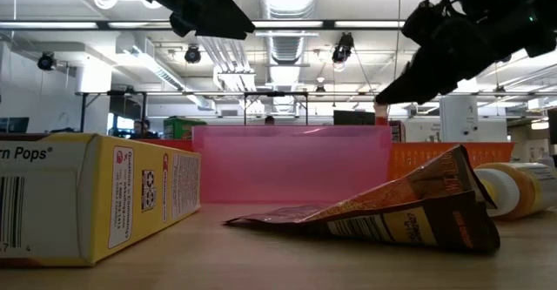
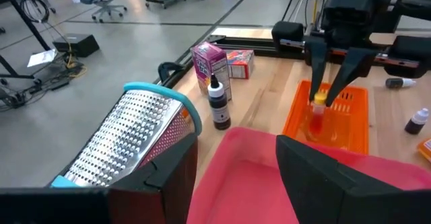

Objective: Pick & Place Kitchen Items
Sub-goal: Put the small orange food coloring bottle into the orange bin

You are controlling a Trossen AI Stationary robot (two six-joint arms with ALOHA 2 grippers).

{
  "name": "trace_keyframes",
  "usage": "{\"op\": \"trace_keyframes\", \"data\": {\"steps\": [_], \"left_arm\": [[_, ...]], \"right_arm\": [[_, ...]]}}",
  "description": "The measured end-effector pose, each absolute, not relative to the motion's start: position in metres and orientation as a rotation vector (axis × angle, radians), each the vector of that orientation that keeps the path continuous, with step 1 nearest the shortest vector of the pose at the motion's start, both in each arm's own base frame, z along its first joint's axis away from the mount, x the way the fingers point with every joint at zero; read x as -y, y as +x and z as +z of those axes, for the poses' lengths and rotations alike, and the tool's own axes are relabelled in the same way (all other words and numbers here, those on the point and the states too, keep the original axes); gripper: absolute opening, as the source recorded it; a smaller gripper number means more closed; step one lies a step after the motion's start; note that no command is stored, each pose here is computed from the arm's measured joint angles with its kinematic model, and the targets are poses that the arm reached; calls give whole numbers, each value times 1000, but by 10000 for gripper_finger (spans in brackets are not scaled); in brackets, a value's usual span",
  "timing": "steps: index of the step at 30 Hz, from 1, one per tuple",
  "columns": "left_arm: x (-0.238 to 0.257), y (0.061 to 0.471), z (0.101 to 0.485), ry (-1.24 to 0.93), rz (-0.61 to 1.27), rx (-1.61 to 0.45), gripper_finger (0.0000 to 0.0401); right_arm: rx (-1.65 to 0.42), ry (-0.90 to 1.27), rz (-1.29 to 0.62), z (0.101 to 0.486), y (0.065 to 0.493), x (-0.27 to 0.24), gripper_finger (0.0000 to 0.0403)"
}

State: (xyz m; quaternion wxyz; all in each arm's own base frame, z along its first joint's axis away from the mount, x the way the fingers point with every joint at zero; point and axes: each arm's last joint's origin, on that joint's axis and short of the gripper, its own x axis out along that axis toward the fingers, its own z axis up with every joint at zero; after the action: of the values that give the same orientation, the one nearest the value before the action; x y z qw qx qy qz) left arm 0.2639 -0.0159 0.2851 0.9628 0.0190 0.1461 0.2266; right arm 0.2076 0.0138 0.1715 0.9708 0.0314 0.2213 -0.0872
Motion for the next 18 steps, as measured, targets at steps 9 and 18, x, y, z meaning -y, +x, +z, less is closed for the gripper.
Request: {"op": "trace_keyframes", "data": {"steps": [9, 18], "left_arm": [[16, 264, 285, 36, 459, -295, 207], [16, 264, 285, 33, 460, -294, 207]], "right_arm": [[-393, 77, -175, 153, 195, -13, 54], [-409, 77, -190, 148, 191, -12, 54]]}}
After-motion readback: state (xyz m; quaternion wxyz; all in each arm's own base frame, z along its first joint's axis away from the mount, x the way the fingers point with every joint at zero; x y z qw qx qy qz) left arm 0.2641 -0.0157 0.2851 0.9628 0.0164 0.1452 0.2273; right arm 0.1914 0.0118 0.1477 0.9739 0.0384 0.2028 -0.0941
